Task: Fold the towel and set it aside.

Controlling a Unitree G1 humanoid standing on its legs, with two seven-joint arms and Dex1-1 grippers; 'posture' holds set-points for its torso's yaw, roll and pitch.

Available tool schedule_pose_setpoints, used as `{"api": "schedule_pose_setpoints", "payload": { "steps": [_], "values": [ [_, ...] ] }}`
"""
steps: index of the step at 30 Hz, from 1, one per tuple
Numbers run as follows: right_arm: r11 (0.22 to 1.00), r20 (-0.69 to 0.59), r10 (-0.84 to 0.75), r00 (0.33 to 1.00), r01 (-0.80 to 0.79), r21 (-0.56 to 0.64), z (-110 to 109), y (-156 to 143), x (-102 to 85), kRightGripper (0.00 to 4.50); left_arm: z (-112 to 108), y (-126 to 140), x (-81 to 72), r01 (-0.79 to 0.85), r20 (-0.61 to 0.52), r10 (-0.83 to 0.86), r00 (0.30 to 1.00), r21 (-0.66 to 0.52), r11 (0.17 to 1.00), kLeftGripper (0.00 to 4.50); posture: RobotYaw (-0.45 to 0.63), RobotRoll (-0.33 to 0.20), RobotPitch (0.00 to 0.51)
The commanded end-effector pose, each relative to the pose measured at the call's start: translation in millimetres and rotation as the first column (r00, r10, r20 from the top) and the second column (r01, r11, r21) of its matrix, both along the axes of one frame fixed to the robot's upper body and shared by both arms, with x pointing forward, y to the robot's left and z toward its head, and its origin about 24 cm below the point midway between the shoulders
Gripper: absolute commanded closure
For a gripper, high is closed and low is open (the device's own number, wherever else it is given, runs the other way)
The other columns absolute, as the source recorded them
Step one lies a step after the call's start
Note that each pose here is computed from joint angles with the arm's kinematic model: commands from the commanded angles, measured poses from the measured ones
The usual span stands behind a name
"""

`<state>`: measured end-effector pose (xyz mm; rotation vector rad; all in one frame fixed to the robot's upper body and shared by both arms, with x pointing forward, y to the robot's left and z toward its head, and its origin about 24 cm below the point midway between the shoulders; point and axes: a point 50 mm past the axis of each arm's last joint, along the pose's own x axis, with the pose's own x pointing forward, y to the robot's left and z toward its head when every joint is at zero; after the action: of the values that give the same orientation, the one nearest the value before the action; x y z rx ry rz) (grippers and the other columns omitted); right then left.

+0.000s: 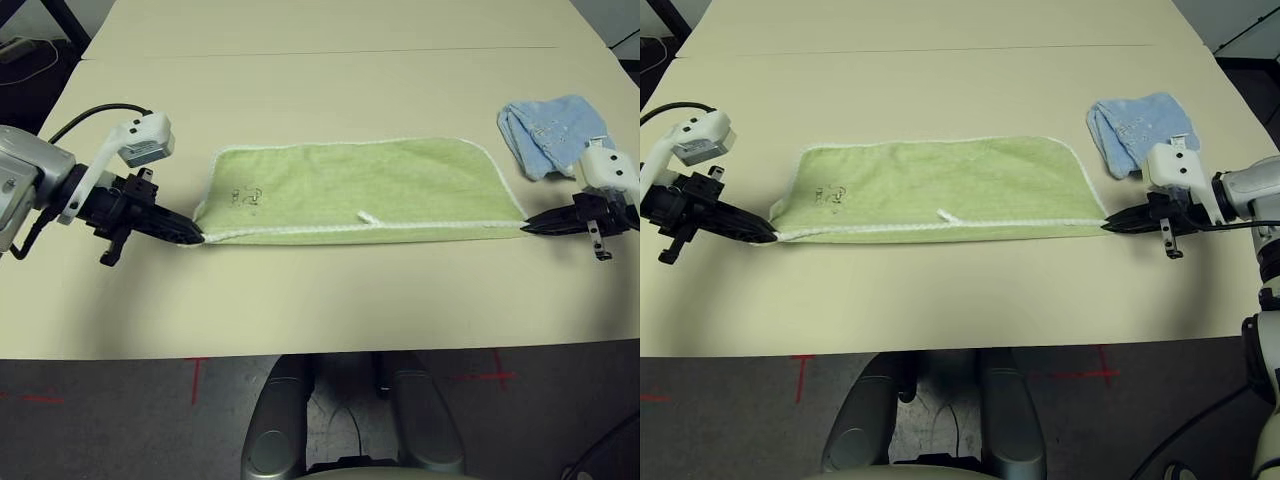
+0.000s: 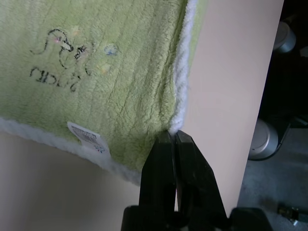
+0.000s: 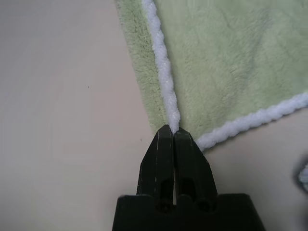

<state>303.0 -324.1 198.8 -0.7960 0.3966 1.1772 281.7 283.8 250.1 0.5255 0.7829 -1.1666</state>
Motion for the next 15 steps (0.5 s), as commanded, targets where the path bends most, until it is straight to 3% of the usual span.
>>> {"api": "schedule_pose_setpoints", "payload": {
  "steps": [1,6,15],
  "values": [
    [0.999,-0.052,-0.032,0.998,0.033,0.025,3.3,-9.4,-14.4,4.5,-6.7,25.9,-1.3,-0.076,0.0,0.076,0.997,0.098,0.992,4.44,0.08,0.0,0.297],
    [0.991,-0.091,-0.039,0.995,0.05,0.123,9.3,-5.3,-21.5,4.5,-19.9,34.8,2.4,-0.061,0.017,0.06,0.998,0.141,0.988,4.44,0.07,0.0,0.299],
    [0.99,-0.064,-0.047,0.997,0.055,0.132,8.2,-4.3,-18.0,4.5,-18.0,28.9,-1.5,-0.075,-0.015,0.077,0.997,0.09,0.993,4.44,0.08,0.0,0.297]
  ]
}}
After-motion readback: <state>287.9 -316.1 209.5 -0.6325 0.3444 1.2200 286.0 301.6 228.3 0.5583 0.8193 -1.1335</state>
